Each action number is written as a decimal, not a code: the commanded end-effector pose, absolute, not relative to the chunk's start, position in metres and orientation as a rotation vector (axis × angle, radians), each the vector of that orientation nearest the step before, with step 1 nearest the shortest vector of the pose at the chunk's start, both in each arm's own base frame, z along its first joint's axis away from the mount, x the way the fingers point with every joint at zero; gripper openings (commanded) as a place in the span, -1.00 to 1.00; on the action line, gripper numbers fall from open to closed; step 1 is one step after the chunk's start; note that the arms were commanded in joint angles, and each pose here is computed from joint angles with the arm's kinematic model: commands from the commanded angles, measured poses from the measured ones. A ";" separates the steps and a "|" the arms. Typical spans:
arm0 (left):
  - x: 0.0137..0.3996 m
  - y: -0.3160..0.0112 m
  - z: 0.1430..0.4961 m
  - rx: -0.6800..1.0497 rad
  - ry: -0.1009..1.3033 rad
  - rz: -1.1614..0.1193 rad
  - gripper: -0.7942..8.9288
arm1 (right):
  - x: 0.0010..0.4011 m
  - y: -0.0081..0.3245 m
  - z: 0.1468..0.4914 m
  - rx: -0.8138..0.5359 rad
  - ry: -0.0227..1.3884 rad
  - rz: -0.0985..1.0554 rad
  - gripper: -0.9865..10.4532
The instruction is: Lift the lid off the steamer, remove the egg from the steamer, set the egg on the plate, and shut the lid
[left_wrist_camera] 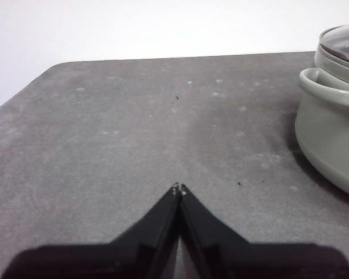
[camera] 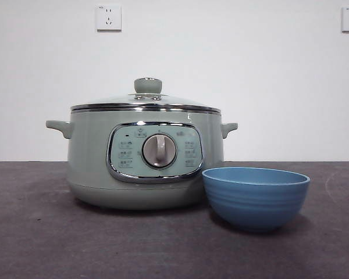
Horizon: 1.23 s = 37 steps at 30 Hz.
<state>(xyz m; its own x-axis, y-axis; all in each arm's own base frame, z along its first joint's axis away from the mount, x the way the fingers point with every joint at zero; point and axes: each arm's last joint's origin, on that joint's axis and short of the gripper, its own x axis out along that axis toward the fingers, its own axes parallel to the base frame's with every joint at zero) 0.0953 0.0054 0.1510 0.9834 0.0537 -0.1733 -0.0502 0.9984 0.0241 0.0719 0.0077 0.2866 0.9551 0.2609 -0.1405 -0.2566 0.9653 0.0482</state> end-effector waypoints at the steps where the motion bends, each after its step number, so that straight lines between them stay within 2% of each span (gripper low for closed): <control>1: 0.096 0.006 0.147 0.013 0.183 0.056 -0.84 | 0.078 0.007 0.260 0.009 0.061 0.252 -0.83; 7: 0.096 0.006 0.147 0.013 0.183 0.056 -0.84 | 0.088 0.007 0.215 0.017 -0.009 0.254 -0.83; 13: 0.096 0.006 0.147 0.013 0.182 0.056 -0.84 | 0.094 0.009 0.189 0.027 -0.017 0.253 -0.83; 16: 0.096 0.006 0.147 0.013 0.182 0.056 -0.84 | 0.096 0.011 0.181 0.038 0.003 0.232 -0.83; 22: 0.096 0.006 0.147 0.014 0.182 0.056 -0.84 | 0.095 0.014 0.170 0.054 0.005 0.261 -0.83; 30: 0.096 0.006 0.147 0.013 0.183 0.056 -0.84 | 0.095 0.013 0.149 0.082 0.170 0.239 -0.83; 37: 0.096 0.006 0.147 0.013 0.183 0.056 -0.84 | 0.095 0.013 0.148 0.098 0.181 0.237 -0.83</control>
